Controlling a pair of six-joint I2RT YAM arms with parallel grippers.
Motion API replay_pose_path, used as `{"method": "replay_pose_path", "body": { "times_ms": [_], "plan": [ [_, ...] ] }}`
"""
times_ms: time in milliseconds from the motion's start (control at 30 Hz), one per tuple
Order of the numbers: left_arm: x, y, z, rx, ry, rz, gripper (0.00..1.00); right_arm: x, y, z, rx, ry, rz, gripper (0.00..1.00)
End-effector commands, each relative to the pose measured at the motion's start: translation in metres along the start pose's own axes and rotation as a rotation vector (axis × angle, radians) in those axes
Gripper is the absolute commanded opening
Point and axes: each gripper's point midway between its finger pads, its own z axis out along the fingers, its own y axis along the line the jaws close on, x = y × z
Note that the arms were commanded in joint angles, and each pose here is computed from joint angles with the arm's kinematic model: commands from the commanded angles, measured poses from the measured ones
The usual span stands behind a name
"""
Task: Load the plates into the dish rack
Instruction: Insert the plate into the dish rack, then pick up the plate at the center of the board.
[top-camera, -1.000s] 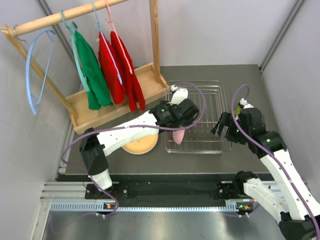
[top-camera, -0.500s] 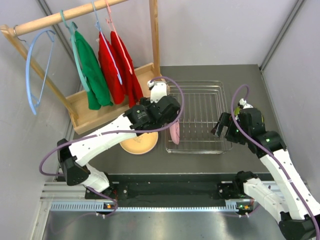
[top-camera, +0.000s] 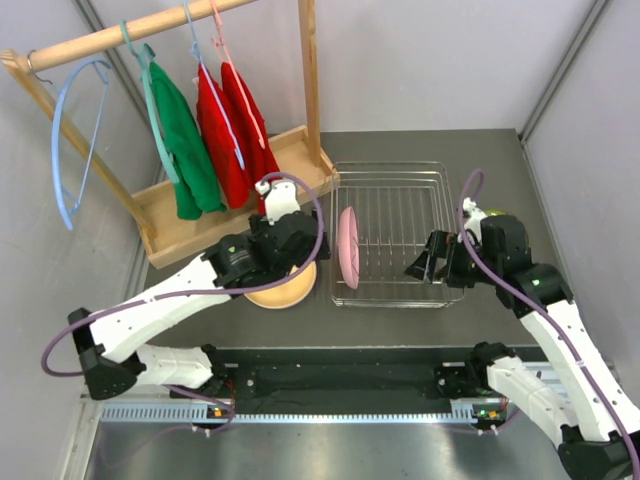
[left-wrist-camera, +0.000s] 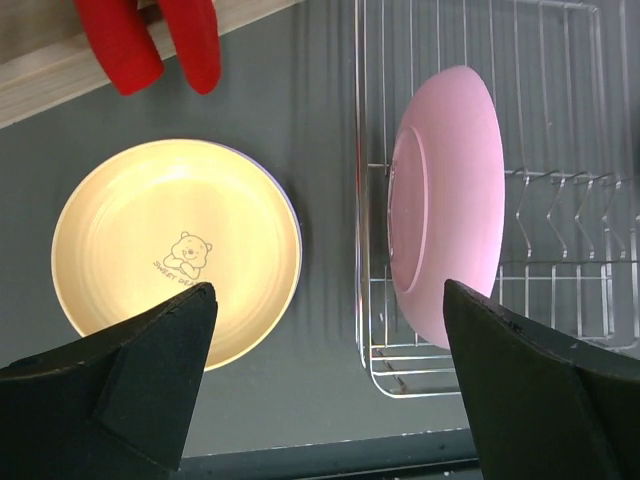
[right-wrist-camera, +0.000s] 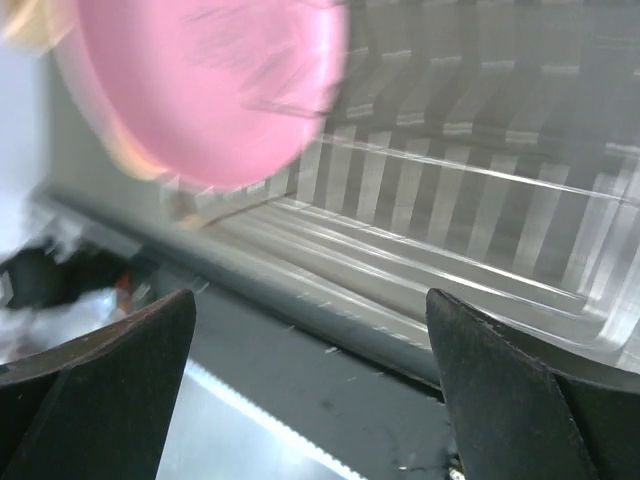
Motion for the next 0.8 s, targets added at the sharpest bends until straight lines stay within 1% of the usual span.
{"method": "replay_pose_path", "body": {
  "times_ms": [0,133,167,233,267,333,367,467,500,533,567,600,633,767],
  "plan": [
    [-0.022,0.008,-0.019,0.037,-0.083,-0.114,0.99,0.025,0.056,-0.02,-0.345,0.076,-0.116,0.97],
    [-0.024,0.026,-0.022,-0.008,-0.106,-0.132,0.99,0.06,0.083,-0.03,-0.495,0.148,-0.179,0.98],
    [-0.026,0.029,-0.021,-0.018,-0.11,-0.137,0.99,0.067,0.088,-0.03,-0.513,0.174,-0.157,0.98],
    [-0.025,0.034,-0.022,-0.036,-0.109,-0.139,0.99,0.081,0.087,-0.018,-0.504,0.212,-0.145,0.98],
    [-0.026,0.037,-0.022,-0.047,-0.112,-0.143,0.99,0.092,0.096,-0.018,-0.53,0.242,-0.16,0.98],
    [-0.025,0.042,-0.022,-0.069,-0.114,-0.15,0.99,0.101,0.098,-0.007,-0.51,0.245,-0.167,0.99],
    [-0.024,0.044,-0.022,-0.075,-0.113,-0.151,0.99,0.107,0.109,-0.007,-0.544,0.251,-0.181,0.99],
    [-0.025,0.048,-0.025,-0.065,-0.122,-0.167,0.99,0.123,0.113,0.014,-0.502,0.282,-0.204,0.99],
    [-0.023,0.05,-0.025,-0.067,-0.121,-0.165,0.99,0.124,0.112,0.022,-0.476,0.278,-0.209,0.99],
    [-0.022,0.052,-0.025,-0.07,-0.12,-0.162,0.99,0.121,0.111,0.03,-0.452,0.246,-0.219,0.99],
    [-0.022,0.054,-0.025,-0.073,-0.121,-0.164,0.99,0.125,0.11,0.039,-0.431,0.256,-0.227,0.99],
    [-0.019,0.057,-0.024,-0.082,-0.116,-0.159,0.99,0.119,0.116,0.044,-0.443,0.224,-0.232,0.99],
    [-0.017,0.059,-0.023,-0.089,-0.111,-0.16,0.99,0.114,0.115,0.051,-0.42,0.194,-0.224,0.99],
    [-0.008,0.074,-0.02,-0.114,-0.096,-0.181,0.99,0.102,0.12,0.074,-0.389,0.133,-0.215,0.99]
  ]
}}
